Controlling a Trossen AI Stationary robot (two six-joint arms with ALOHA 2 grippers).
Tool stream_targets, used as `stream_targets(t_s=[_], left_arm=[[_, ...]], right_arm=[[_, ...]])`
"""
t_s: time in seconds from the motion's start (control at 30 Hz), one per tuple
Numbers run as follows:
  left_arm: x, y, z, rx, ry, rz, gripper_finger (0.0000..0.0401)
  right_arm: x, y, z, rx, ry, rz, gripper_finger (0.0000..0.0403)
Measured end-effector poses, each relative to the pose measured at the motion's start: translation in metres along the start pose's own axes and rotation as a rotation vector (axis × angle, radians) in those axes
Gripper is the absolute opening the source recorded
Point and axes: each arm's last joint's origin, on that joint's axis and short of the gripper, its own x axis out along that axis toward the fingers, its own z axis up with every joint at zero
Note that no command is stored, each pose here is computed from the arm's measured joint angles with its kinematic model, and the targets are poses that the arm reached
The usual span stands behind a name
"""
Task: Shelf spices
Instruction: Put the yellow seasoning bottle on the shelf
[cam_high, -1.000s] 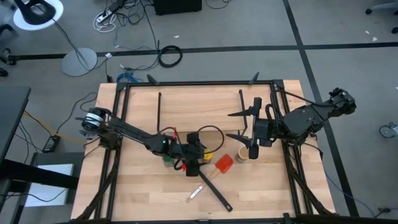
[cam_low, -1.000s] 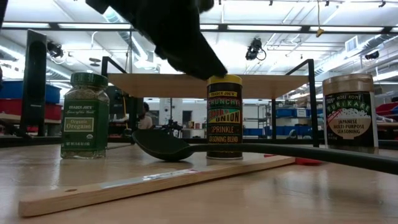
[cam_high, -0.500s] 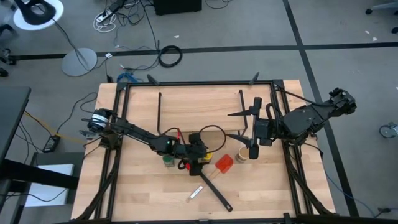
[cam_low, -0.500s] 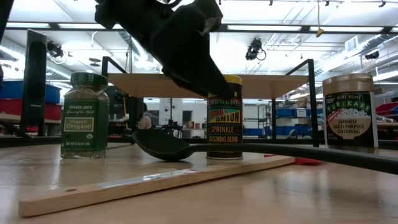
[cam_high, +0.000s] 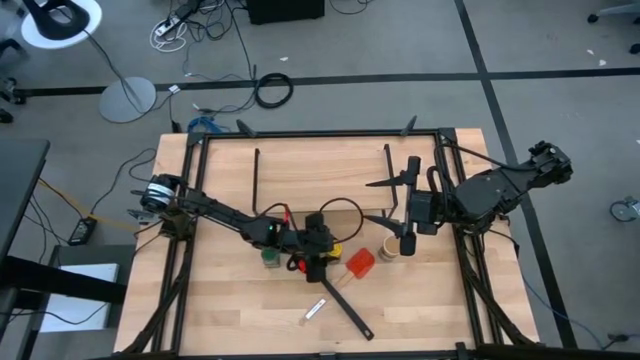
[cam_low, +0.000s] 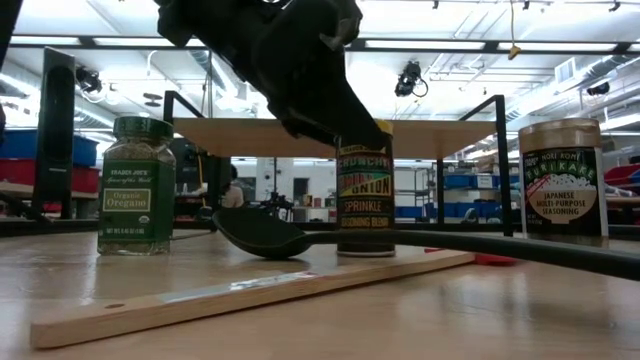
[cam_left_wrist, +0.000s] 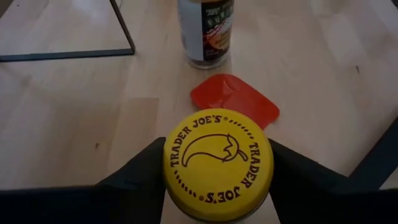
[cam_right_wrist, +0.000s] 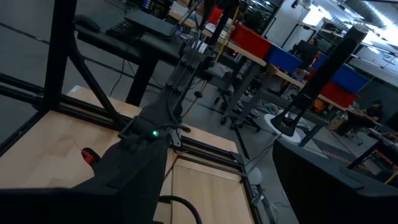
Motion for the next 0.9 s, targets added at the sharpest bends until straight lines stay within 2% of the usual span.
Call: stream_targets(t_s=[0.17,0.43,0.67,0.8,0.9], left_arm=[[-0.004,-0.002,0.016,0.006,0.01,0.0,0.0218],[-0.029,-0.006,0.079,0.099,0.013,0.004,0.0218],[-0.071,-0.004,0.137,0.223,-0.02,0.087,0.0218],[-0.104,0.015,0.164,0.267,-0.015,0.194,0.0218],[-0.128,0.042,0.178,0.238,-0.038,0.25,0.0218]], right_arm=[[0.0,0.0,0.0,0.0,-0.001,0.0,0.029],[0.0,0.0,0.0,-0.003,-0.001,0.0,0.029],[0.0,0.0,0.0,-0.004,0.0,0.0,0.029],[0.0,0.0,0.0,-0.004,-0.001,0.0,0.029],[-0.001,0.0,0.001,-0.005,-0.002,0.003,0.029]])
